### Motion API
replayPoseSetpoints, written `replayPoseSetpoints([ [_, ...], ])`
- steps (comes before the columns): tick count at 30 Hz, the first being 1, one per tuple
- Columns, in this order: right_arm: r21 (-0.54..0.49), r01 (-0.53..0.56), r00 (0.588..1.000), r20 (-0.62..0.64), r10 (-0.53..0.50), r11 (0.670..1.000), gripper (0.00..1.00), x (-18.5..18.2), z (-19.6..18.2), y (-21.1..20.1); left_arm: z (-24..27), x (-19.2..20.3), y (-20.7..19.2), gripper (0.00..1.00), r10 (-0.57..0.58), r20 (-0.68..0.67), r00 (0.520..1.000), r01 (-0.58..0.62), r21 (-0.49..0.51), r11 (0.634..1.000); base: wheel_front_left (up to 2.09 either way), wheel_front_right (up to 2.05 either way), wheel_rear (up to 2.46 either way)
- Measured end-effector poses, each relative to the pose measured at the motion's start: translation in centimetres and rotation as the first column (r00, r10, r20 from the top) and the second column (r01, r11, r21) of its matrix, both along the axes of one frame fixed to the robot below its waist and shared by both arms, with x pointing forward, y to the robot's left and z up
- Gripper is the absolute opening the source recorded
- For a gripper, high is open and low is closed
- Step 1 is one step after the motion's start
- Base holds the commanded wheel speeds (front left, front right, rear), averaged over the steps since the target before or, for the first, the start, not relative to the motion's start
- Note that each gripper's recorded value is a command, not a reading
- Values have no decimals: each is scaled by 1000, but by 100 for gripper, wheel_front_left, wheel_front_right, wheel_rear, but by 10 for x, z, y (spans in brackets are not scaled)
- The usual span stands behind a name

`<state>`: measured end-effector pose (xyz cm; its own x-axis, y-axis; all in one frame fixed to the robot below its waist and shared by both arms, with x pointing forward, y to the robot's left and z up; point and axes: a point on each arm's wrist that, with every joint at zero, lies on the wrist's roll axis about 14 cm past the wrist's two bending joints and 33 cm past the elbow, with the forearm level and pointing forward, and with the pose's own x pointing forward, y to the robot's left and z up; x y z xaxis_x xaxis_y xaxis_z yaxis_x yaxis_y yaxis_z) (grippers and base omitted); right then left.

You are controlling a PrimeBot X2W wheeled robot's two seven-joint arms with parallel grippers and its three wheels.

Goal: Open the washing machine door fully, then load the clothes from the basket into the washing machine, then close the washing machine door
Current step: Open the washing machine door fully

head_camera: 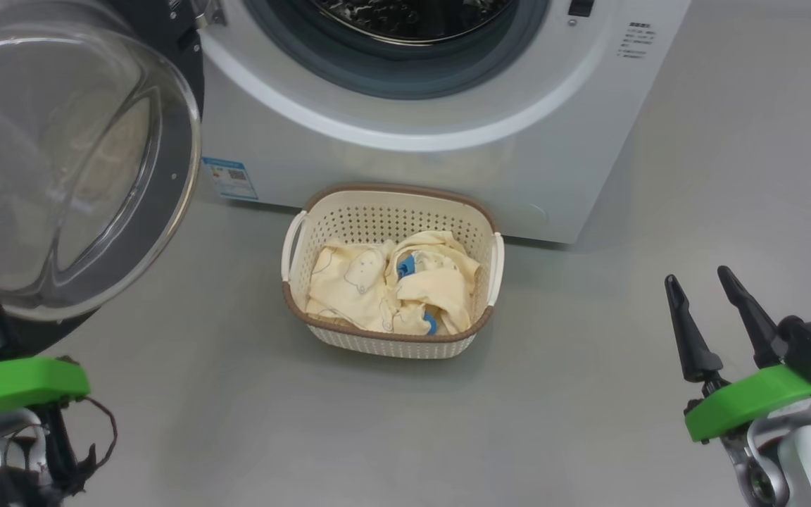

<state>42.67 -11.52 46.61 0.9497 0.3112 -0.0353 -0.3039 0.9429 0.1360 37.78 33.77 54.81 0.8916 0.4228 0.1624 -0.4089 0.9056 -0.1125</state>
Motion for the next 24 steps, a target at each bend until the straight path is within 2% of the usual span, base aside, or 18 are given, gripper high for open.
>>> replayPoseSetpoints([
  [7, 0, 74, 997, 21, -74, 997, 100, -15, 9, -25, 18, 12, -48, 0, -140, 41, 989, 139, 21, 990, 0, 0, 0],
  [15, -12, 150, 988, 45, -149, 989, 100, -34, 17, -50, -1, 15, -97, 0, -273, -23, 962, 273, 2, 962, 0, 0, 0],
  [17, -16, 166, 985, 42, -165, 986, 100, -40, 15, -55, -11, 12, -109, 36, -308, -52, 950, 308, -9, 951, 0, 0, 0],
  [18, -17, 174, 984, 42, -173, 985, 100, -43, 16, -58, -15, 11, -115, 45, -324, -63, 944, 324, -12, 946, 0, 0, 0],
  [19, -17, 180, 983, 44, -179, 984, 100, -45, 16, -60, -18, 10, -119, 62, -334, -69, 940, 334, -18, 942, 0, 0, 0],
  [20, -16, 185, 982, 47, -184, 983, 100, -47, 17, -61, -20, 9, -123, 62, -344, -74, 936, 344, -23, 939, 0, 0, 0],
  [22, -14, 194, 979, 60, -193, 981, 100, -49, 22, -64, -23, 6, -130, 100, -360, -79, 930, 359, -31, 933, 0, 0, 0],
  [24, -15, 200, 977, 73, -198, 980, 100, -51, 26, -66, -25, 4, -134, 100, -368, -81, 926, 366, -36, 930, 0, 0, 0],
])
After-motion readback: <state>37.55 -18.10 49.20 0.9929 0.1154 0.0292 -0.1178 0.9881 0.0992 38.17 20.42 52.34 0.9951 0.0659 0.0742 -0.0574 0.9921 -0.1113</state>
